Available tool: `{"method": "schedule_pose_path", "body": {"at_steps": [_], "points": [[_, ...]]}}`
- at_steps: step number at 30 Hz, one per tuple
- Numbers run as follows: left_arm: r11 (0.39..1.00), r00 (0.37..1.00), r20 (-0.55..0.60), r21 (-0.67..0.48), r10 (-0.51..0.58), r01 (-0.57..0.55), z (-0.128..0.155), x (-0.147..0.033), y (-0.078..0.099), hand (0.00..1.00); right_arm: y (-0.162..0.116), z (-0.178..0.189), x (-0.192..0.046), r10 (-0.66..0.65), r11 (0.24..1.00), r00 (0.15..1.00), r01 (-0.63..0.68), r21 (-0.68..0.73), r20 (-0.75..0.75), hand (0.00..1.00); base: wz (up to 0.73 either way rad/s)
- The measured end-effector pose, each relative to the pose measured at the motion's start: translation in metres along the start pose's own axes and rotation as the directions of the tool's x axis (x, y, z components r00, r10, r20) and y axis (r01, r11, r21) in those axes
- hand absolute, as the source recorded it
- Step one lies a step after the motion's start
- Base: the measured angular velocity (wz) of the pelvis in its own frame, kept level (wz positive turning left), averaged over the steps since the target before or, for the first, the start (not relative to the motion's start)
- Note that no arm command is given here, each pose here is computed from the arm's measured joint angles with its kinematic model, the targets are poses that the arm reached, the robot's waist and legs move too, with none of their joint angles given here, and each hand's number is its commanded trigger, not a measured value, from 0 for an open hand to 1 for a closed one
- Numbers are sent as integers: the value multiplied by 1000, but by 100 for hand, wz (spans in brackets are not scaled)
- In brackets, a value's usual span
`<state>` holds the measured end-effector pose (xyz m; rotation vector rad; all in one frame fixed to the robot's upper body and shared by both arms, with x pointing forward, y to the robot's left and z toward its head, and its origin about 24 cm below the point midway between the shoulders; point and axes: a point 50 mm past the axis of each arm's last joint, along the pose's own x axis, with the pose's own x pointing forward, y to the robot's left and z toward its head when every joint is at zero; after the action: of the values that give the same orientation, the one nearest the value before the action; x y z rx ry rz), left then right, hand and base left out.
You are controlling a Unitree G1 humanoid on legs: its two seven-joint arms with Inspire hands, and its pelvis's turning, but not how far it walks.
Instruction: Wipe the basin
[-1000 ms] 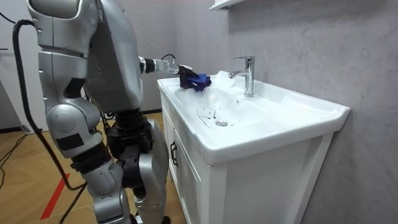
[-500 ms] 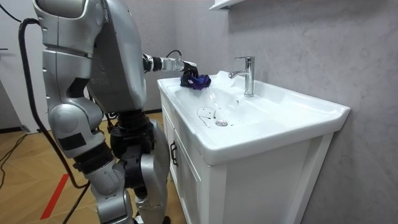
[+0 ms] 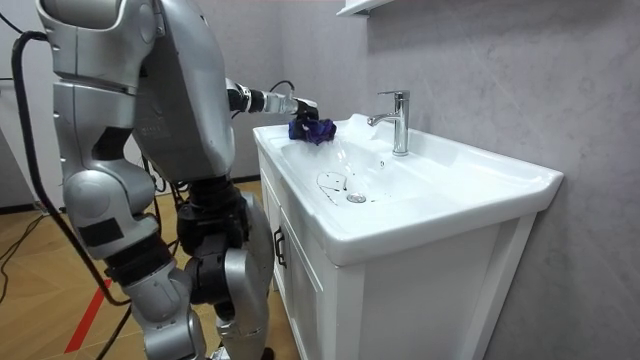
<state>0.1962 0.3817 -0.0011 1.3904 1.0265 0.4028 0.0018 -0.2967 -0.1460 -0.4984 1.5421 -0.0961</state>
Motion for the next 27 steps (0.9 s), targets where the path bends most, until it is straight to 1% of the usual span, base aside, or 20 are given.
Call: {"method": "schedule_pose_path", "body": {"at_steps": [2,6,8,9,13,18,20,27], "points": [[1000,1000,2,-20,4,-4,-1,-1,-3,100,0,0,0,3,1000,1000,-3,0,-1,0,0],[1000,1000,15,-21,18,-18,-1,-2,-6,100,0,-1,0,4,1000,1000,-4,0,-2,0,4],[998,1000,16,-52,22,-21,-2,-2,-7,100,0,-1,0,3,1000,1000,-3,2,-1,0,0],[999,1000,15,-49,20,-19,-4,-3,-10,100,0,0,0,2,1000,1000,-2,3,0,0,0],[995,998,32,-92,51,-48,-1,-5,-10,100,-1,4,0,-12,1000,1000,12,9,15,0,3],[986,994,73,-150,86,-74,3,-15,-13,100,1,12,0,-2,1000,999,1,24,55,0,13],[978,990,109,-195,95,-72,7,-21,-14,100,3,11,0,6,999,998,-8,38,60,0,24],[956,974,184,-284,135,-79,16,-31,-11,100,4,16,0,18,998,996,-23,57,93,0,16]]}}
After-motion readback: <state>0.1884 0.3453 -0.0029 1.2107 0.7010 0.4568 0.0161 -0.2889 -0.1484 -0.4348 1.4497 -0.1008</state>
